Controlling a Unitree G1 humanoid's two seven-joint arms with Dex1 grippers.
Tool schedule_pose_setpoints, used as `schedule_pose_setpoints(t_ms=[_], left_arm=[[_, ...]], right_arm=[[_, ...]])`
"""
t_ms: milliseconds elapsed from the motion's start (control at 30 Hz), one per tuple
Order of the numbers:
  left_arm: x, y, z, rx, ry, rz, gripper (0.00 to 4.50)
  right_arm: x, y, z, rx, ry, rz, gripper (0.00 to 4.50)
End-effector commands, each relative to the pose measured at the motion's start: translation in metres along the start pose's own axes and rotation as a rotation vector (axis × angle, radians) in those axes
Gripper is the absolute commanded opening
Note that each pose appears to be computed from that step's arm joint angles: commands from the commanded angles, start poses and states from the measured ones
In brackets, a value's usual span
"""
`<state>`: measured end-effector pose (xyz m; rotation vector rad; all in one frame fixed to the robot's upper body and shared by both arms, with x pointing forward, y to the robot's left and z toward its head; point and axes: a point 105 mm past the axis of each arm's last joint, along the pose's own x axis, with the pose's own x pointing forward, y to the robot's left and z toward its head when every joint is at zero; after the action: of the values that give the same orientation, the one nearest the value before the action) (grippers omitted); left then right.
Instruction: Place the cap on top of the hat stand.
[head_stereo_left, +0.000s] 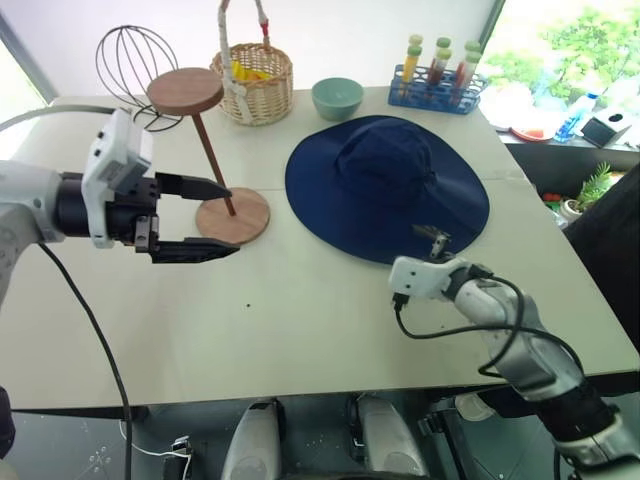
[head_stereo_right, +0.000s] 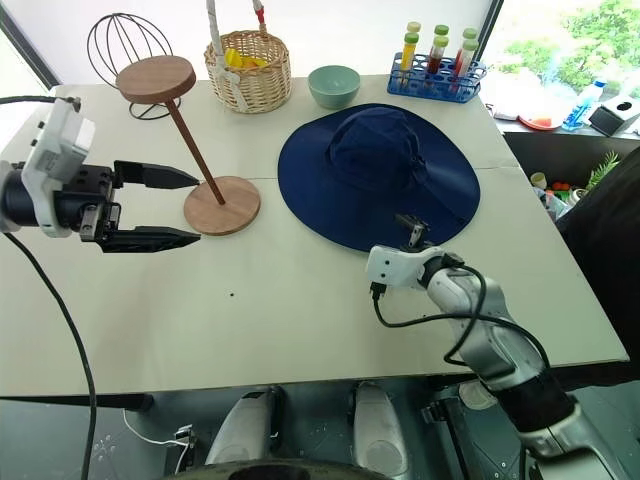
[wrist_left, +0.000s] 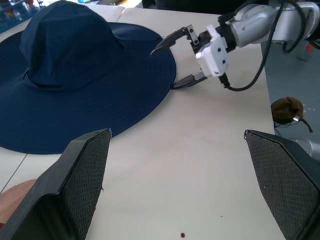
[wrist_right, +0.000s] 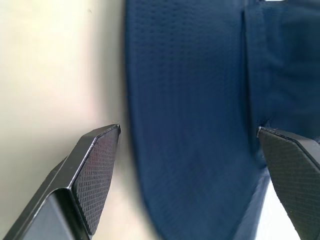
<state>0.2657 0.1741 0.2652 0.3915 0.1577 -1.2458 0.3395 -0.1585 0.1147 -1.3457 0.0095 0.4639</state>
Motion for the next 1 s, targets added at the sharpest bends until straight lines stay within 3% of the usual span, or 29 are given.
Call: schedule_pose_setpoints(t_ms=[33,167,333,667,1000], left_arm=[[-0.004,0.003,0.009,0.036,-0.009,0.025,4.45],[-0.007,0.006,0.011,0.040,-0.019,0.047,4.45],[-0.009,0.008,0.011,0.043,-0.023,0.070,4.45],[-0.012,0.009,0.009,0.049,-0.025,0.092,4.45],[-0.016,0.012,0.014,0.020,-0.057,0.117,4.45]], right_arm=[[0.014,0.005,-0.021,-0.083,0.093,-0.002,4.49],[0.025,0.014,-0.029,-0.142,0.127,0.012,4.49],[0.038,0.025,-0.031,-0.084,0.136,0.021,4.49],[0.059,0.034,-0.031,0.169,0.150,0.035,4.49],[0.079,0.014,-0.030,0.063,0.151,-0.054,4.49]])
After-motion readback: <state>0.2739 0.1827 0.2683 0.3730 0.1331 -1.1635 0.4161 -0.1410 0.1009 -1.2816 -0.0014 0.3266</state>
